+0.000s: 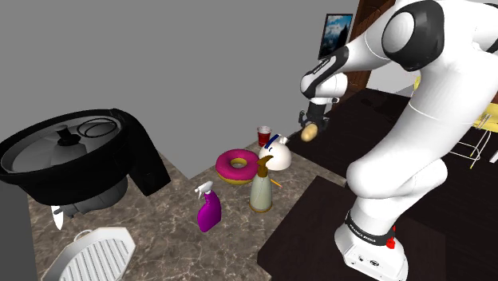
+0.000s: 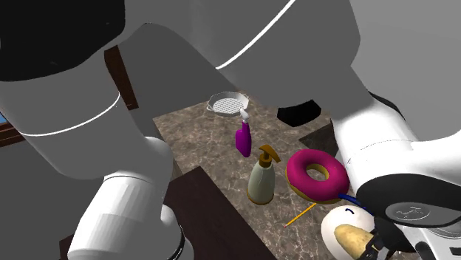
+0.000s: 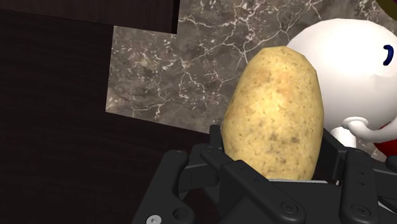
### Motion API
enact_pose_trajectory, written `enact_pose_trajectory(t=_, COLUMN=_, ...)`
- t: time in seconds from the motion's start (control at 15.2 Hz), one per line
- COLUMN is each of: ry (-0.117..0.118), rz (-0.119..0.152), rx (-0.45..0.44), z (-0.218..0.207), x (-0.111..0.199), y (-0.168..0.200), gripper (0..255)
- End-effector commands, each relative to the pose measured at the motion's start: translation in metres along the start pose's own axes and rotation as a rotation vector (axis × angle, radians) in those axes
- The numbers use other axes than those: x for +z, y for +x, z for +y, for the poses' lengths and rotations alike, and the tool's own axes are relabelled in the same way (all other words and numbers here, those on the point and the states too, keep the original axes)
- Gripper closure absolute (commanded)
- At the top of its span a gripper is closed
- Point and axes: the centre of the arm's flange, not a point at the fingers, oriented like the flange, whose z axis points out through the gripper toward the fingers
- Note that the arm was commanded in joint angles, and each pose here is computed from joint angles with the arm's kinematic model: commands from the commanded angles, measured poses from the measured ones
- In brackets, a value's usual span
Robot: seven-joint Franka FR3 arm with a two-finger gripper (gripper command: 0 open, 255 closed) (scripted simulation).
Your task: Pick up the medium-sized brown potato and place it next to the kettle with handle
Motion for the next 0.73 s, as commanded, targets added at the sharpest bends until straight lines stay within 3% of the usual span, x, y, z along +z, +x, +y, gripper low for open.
enact_pose_trajectory(t=0.0, ry=0.0, rz=0.001, rx=0.0, z=0.001, x=0.01, y=0.001, gripper=255)
enact_pose_trajectory(t=0.66, ry=0.0, rz=0.001, rx=0.0, z=0.002, x=0.063, y=0.003, gripper=255)
